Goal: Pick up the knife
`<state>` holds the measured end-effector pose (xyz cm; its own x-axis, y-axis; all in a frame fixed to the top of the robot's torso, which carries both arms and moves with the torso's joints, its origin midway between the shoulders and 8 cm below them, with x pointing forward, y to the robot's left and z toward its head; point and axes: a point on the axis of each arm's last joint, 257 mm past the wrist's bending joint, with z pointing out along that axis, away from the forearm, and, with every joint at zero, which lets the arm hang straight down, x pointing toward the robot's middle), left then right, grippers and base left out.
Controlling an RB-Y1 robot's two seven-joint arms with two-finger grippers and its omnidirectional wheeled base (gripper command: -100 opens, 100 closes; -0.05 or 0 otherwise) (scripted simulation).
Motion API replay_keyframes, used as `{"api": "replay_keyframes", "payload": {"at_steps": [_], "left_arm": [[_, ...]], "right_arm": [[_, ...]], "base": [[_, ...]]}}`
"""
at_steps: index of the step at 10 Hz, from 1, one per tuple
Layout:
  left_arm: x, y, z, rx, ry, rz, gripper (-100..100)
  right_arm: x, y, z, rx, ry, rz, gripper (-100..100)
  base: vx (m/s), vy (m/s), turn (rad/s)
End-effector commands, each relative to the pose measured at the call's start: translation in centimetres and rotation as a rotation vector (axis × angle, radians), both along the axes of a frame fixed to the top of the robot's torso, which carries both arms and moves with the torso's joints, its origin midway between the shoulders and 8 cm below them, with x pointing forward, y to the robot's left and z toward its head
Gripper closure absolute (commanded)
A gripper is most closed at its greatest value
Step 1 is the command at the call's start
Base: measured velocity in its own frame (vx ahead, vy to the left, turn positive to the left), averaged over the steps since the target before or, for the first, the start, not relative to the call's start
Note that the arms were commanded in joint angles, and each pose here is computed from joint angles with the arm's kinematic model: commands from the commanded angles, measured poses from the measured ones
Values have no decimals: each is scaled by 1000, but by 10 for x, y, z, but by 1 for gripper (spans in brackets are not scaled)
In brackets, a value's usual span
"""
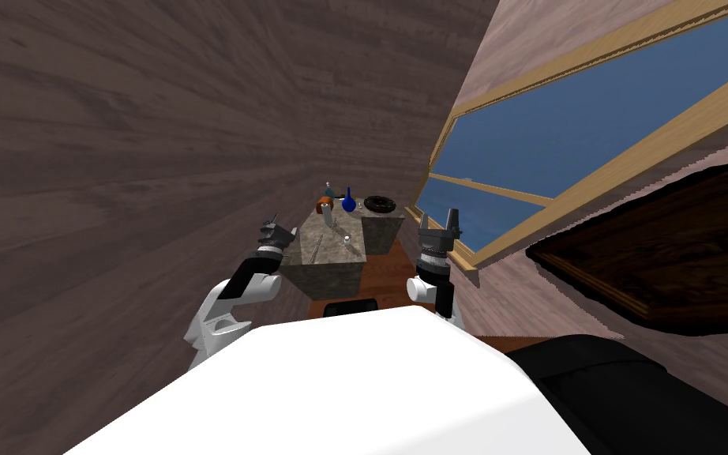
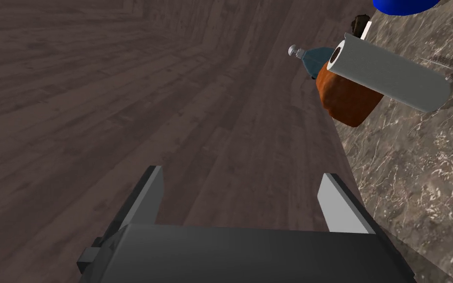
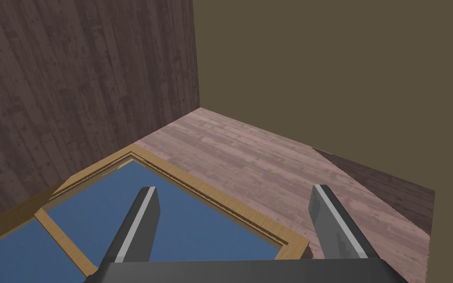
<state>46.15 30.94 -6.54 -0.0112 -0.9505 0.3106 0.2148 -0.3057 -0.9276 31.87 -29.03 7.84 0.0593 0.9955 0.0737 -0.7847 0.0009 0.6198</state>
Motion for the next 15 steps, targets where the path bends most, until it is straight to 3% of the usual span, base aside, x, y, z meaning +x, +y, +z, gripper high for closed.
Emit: {"api": "replay_keyframes", "payload": {"at_steps": [1, 4, 5, 6, 7, 8, 9, 10, 11, 12, 13, 14, 15], "left_arm": [[3, 2, -8, -29, 28, 3, -100], [16, 11, -29, -131, 101, 14, -100], [17, 12, -31, -132, 109, 16, -100], [22, 17, -41, -184, 142, 24, -100], [22, 17, -43, -185, 149, 26, -100], [27, 22, -52, -237, 178, 35, -100], [27, 23, -55, -239, 190, 38, -100], [31, 28, -64, -292, 218, 49, -100], [31, 28, -67, -294, 230, 53, -100], [35, 34, -78, -348, 260, 67, -100], [35, 34, -80, -349, 269, 70, -100], [38, 39, -91, -404, 300, 86, -100], [37, 40, -93, -405, 308, 89, -100]], "right_arm": [[0, 0, 0, 0, 0, 0, 0], [0, 0, 0, 0, 0, 0, 0], [0, 0, 0, 0, 0, 0, 0], [0, 0, 0, 0, 0, 0, 0], [0, 0, 0, 0, 0, 0, 0], [0, 0, 0, 0, 0, 0, 0], [0, 0, 0, 0, 0, 0, 0], [0, 0, 0, 0, 0, 0, 0], [0, 0, 0, 0, 0, 0, 0], [0, 0, 0, 0, 0, 0, 0], [0, 0, 0, 0, 0, 0, 0], [0, 0, 0, 0, 0, 0, 0], [0, 0, 0, 0, 0, 0, 0]], "base": [[-2, -17, -15], [2, -17, -22], [2, -14, -15], [6, -16, -30], [4, -12, -14], [5, -13, -26], [4, -9, -16], [7, -10, -30], [7, -7, -15], [9, -7, -26], [8, -6, -18], [10, -6, -40], [10, -3, -15]]}}
